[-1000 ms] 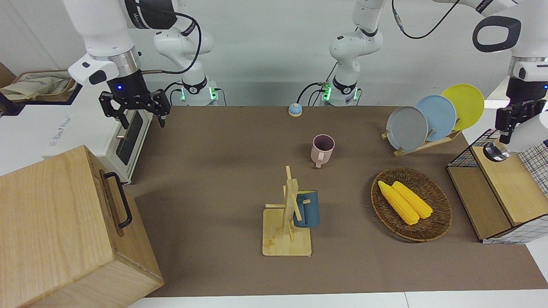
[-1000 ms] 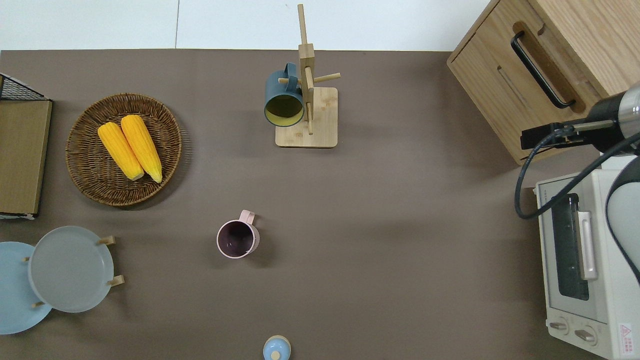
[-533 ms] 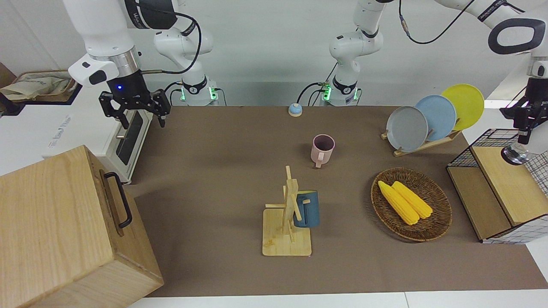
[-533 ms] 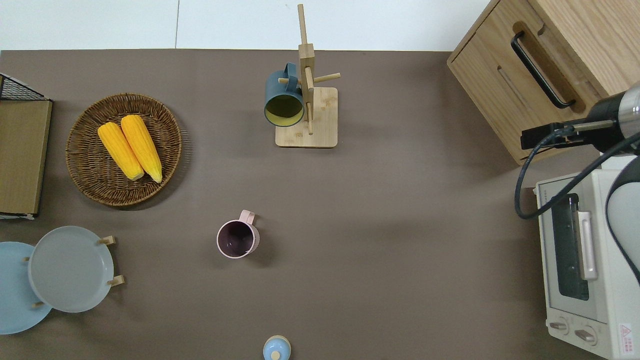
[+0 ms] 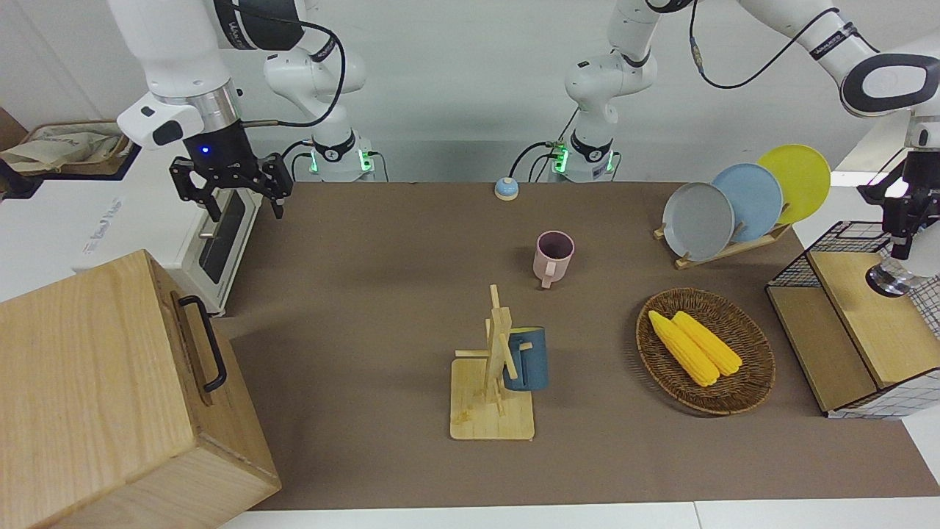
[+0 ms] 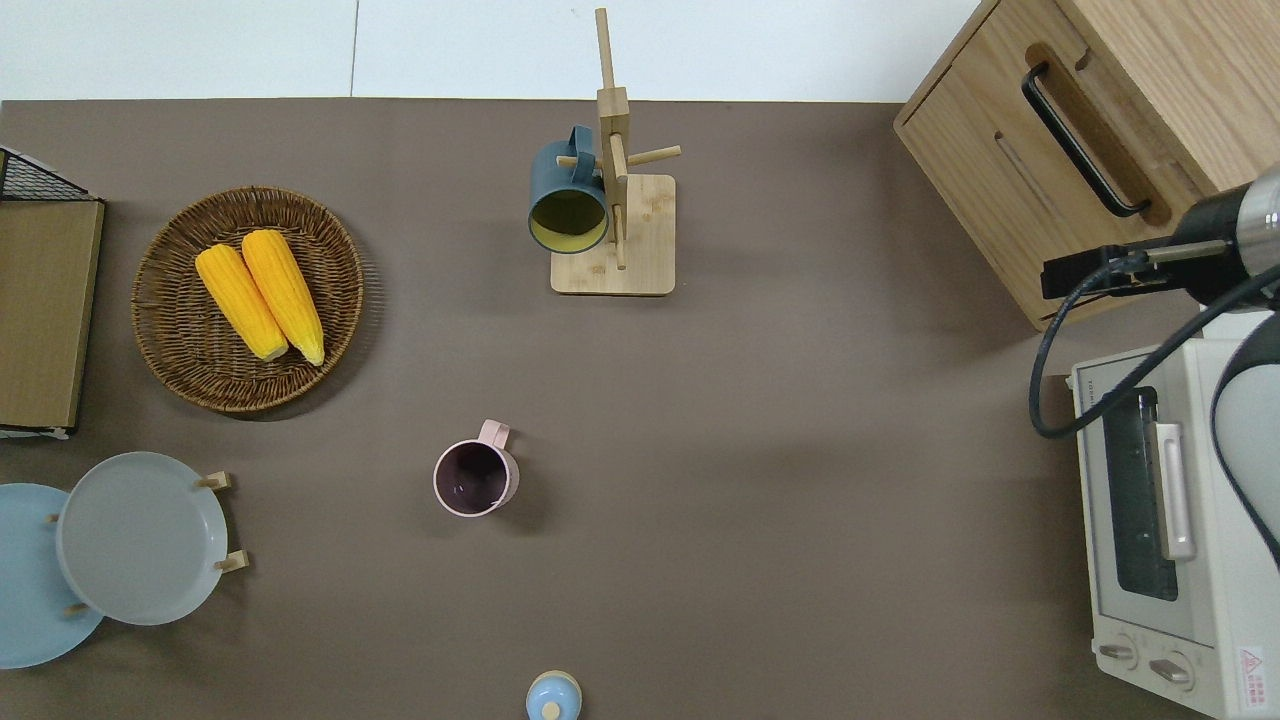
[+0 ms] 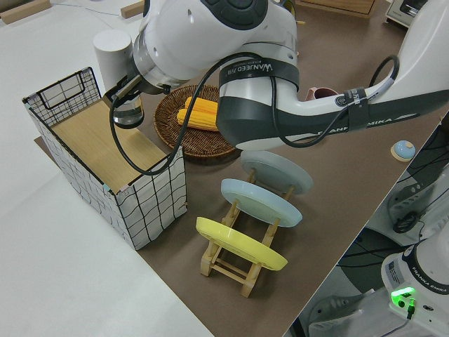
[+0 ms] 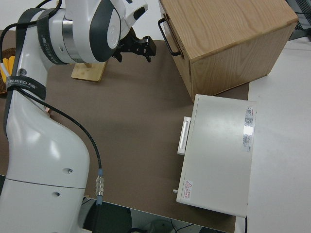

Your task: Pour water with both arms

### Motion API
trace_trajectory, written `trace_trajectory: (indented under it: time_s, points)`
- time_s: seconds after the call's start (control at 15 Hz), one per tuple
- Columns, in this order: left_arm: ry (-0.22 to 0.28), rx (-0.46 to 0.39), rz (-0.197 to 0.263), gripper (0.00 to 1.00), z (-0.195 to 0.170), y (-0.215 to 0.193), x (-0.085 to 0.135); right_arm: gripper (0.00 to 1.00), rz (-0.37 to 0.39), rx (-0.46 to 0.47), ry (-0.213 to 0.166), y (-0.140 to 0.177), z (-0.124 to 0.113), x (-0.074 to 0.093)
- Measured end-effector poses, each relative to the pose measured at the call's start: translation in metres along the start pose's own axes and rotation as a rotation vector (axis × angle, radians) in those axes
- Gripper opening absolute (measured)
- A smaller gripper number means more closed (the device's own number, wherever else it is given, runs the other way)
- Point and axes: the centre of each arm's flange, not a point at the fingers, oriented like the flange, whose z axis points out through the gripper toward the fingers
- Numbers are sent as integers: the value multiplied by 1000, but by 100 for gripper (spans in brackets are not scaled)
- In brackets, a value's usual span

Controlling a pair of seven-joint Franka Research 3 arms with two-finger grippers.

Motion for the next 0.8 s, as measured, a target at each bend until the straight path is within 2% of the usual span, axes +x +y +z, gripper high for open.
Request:
trace_trajectory:
  time_s: [0.27, 0.8]
  points:
    - [10, -13, 29, 63, 16, -26, -17, 99, 0, 0, 0, 0, 0, 0]
    - [-20, -3, 40, 63, 32, -40, -31, 100, 0, 0, 0, 0, 0, 0]
